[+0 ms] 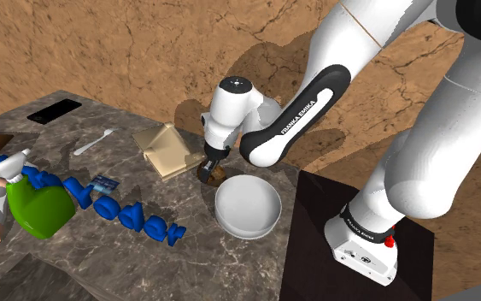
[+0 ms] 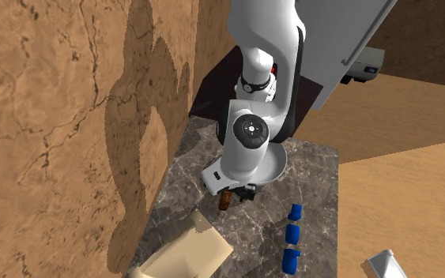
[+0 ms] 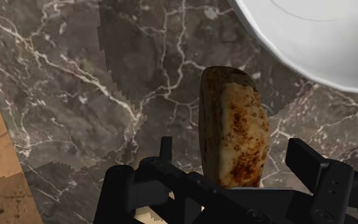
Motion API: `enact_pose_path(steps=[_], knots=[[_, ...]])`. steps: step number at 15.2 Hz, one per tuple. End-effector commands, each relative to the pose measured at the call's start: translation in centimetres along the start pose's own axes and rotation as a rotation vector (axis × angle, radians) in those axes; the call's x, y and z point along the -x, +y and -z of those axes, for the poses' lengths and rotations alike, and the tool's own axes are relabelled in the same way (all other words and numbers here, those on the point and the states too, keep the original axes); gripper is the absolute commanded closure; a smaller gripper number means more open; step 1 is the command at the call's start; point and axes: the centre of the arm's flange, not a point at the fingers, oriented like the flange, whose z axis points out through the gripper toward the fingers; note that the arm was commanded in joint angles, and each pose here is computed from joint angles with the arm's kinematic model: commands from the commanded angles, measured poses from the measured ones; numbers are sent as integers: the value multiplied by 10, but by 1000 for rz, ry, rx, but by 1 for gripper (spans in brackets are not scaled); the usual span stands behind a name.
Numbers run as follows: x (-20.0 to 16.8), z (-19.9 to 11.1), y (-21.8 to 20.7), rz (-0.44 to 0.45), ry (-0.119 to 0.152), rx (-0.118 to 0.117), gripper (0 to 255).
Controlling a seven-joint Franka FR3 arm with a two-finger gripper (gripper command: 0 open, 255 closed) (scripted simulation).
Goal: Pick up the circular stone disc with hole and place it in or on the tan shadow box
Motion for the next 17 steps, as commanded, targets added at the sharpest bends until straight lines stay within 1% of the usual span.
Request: enact_pose_path(steps=[1, 10, 17], knots=[[0, 0, 0, 0, 0, 0, 255], [0, 0, 0, 0, 0, 0, 255], [-6, 36, 3, 0, 0, 0, 255]])
